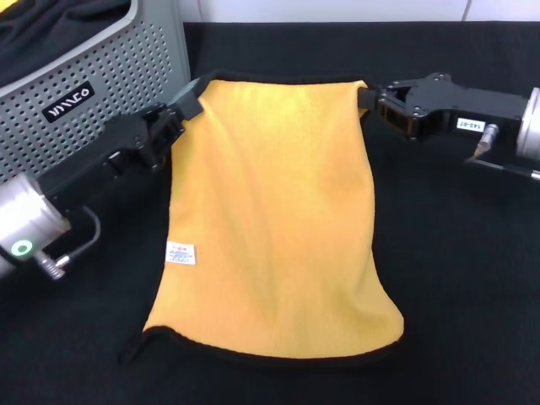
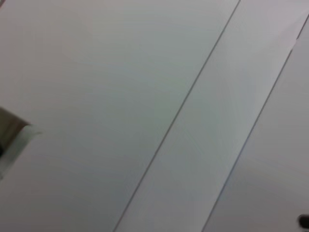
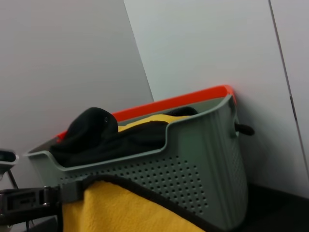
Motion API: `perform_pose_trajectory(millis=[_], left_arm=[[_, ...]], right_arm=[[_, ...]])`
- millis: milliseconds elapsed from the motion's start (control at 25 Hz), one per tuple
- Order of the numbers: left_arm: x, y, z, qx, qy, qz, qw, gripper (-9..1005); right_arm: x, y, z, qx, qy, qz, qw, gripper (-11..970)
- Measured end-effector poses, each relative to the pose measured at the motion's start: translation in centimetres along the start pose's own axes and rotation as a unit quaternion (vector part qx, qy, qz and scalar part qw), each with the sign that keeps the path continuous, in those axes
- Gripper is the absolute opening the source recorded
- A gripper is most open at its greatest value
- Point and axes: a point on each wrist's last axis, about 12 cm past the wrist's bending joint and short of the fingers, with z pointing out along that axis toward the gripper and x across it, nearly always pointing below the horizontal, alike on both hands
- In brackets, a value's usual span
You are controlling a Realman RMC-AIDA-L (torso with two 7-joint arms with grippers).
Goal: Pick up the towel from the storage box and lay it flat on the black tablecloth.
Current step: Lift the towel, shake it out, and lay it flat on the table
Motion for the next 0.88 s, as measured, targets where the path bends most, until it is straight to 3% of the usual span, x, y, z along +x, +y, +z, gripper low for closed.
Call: perform_pose_trajectory(millis=[880], left_arm=[[1.2, 2.5, 4.6, -0.109, 0.013, 0.044, 0.993, 40]], right_arm=[[-0.4, -2.4, 4.1, 0.098, 0.081, -0.034, 0.991, 13]])
